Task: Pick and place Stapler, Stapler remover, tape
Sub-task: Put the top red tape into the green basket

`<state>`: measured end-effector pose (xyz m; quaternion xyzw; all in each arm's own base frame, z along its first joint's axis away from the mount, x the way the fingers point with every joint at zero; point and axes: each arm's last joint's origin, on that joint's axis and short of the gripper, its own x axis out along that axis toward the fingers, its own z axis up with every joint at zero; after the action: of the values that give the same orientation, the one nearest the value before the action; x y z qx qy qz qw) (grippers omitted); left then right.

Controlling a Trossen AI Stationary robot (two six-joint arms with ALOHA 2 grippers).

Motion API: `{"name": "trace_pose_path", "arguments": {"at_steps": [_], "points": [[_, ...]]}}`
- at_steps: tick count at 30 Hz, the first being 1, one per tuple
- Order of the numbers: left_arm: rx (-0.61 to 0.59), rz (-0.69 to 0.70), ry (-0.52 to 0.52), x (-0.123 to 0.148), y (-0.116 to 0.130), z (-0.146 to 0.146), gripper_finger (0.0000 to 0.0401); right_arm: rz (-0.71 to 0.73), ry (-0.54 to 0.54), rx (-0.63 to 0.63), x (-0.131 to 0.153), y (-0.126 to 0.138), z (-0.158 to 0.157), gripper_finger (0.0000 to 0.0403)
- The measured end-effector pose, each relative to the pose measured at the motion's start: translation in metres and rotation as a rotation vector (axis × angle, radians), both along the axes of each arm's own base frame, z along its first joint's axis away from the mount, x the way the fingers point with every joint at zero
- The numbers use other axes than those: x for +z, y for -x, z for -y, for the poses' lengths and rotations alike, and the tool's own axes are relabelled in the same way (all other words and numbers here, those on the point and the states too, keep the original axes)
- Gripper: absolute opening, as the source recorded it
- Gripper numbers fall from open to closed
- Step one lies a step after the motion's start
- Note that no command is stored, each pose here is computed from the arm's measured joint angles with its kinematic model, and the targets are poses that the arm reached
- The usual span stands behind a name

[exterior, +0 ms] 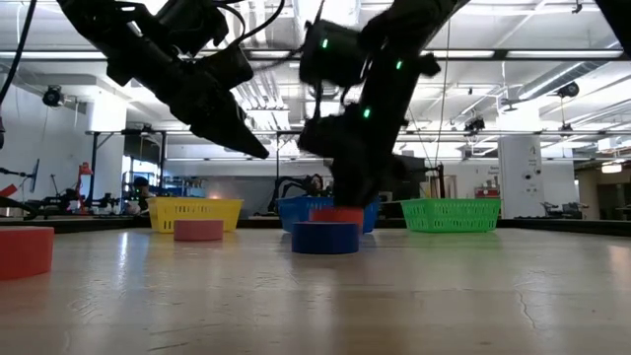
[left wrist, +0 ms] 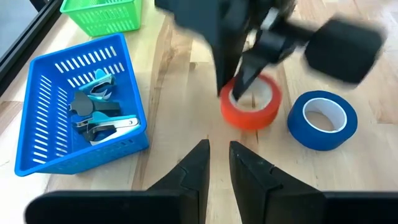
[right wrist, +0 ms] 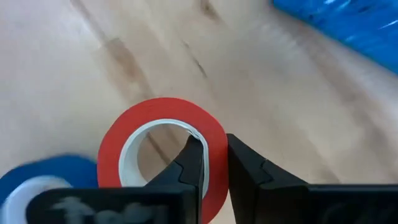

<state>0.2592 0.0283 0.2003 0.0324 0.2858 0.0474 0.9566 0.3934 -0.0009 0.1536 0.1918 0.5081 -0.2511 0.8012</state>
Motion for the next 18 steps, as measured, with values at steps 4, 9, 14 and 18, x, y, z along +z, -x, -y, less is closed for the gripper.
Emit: {"name": "trace_pose_path", "arguments": {"at_steps": [4, 9, 14, 18], "points": [[0.000, 0.000, 0.000, 0.000, 0.000, 0.000, 0.0064, -0.026, 0.126, -0.047, 0.035, 0.019, 0.003, 0.0041], [0.000, 0.000, 0.000, 0.000, 0.000, 0.000, 0.0064, -0.003, 0.422, -0.297, 0.080, 0.054, 0.018, 0.0046], [0.000, -0.003, 0.001, 0.000, 0.000, 0.000, 0.0064, -0.049, 0.493, -0.405, 0.094, 0.082, 0.043, 0.0046], [0.007, -0.007, 0.012, -0.001, 0.000, 0.000, 0.0064, -0.099, 0.495, -0.495, 0.090, 0.099, 0.068, 0.0046]]}}
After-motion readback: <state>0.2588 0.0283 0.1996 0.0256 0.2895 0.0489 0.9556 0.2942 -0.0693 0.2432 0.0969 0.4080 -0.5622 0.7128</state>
